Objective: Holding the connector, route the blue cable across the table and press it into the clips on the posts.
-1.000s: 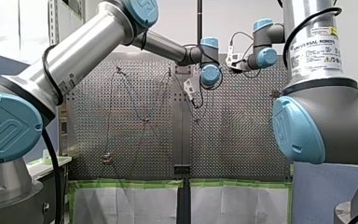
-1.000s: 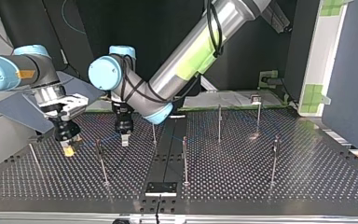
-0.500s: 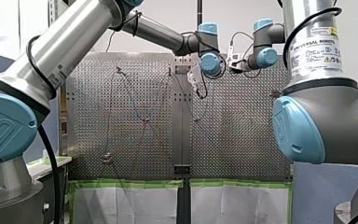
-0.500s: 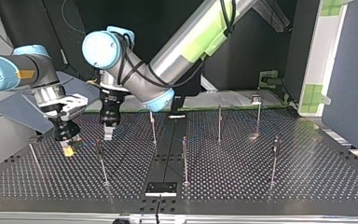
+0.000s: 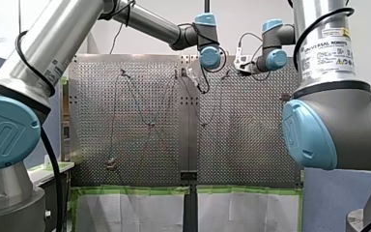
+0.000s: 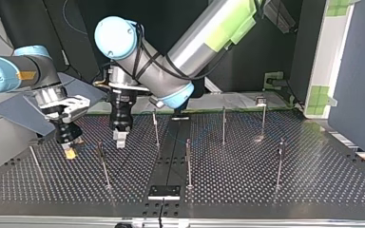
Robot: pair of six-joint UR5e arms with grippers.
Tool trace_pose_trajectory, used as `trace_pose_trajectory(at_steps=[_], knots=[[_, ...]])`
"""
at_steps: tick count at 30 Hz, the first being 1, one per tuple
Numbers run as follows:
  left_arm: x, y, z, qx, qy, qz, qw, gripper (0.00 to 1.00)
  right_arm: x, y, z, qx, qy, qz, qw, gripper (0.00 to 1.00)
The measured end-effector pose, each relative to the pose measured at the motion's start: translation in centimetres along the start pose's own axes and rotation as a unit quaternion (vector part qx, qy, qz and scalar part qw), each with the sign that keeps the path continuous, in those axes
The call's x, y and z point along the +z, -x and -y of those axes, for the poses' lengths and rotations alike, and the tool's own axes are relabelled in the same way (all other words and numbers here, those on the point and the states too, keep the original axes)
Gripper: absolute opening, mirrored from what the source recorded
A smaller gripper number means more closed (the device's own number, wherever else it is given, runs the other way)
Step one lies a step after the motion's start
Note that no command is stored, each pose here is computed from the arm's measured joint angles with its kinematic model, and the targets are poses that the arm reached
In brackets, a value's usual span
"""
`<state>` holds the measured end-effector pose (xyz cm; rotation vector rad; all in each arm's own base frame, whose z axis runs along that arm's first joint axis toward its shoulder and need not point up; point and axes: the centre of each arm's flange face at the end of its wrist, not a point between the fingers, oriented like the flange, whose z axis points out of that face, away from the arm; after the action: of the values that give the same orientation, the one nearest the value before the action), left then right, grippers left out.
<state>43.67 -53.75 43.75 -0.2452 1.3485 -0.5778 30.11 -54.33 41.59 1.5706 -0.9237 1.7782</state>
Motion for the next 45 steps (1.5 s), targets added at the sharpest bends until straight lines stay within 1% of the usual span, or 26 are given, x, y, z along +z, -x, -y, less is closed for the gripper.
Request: trace_pose_trajectory(at_steps=[5, 12, 18, 21, 23, 26, 30, 35, 41, 45], knots=[[-1.5, 1.4, 0.8, -0.016, -0.011, 0.013, 0.9997, 1.0, 0.0, 0.0, -0.1, -0.0001, 0.001, 0.0, 1.0, 0.0], [-3.9, 3.1, 2.4, -0.033, -0.046, 0.024, 0.9981, 1.0, 0.0, 0.0, -0.1, -0.0002, 0.0, 0.0, 1.0, 0.0], [-4.9, 5.1, 2.1, -0.049, -0.049, 0.045, 0.9965, 1.0, 0.0, 0.0, 0.2, 0.0, -0.001, 0.0, 1.0, 0.0], [-5.3, 5.3, 1.8, -0.046, -0.054, 0.051, 0.9962, 1.0, 0.1, 0.1, 0.3, 0.0001, -0.002, 0.0, 1.0, 0.0], [-5.6, 4.5, 1.6, -0.046, -0.053, 0.049, 0.9963, 1.0, 0.1, 0.1, 0.3, 0.0001, -0.003, 0.0, 1.0, 0.0], [-6.2, 2.4, 1.0, -0.049, -0.047, 0.042, 0.9968, 1.0, 0.0, 0.1, 0.3, 0.0003, -0.003, 0.001, 1.0, 0.0], [-7.1, -0.9, 0.2, -0.058, -0.044, 0.026, 0.997, 1.0, 0.0, 0.1, 0.4, 0.0003, -0.003, 0.001, 1.0, 0.0], [-8.1, -4.6, -1.2, -0.063, -0.035, 0.012, 0.9974, 1.0, 0.1, 0.1, 0.4, 0.0002, -0.003, 0.0, 1.0, 0.0], [-9.5, -9.3, -3.3, -0.056, -0.031, -0.01, 0.9979, 1.0, 0.1, 0.1, 0.4, 0.0001, -0.003, 0.0, 1.0, 0.0], [-10.5, -12.5, -5.2, -0.045, -0.022, -0.023, 0.9985, 1.0, 0.1, 0.1, 0.3, 0.0001, -0.003, 0.0, 1.0, 0.0]])
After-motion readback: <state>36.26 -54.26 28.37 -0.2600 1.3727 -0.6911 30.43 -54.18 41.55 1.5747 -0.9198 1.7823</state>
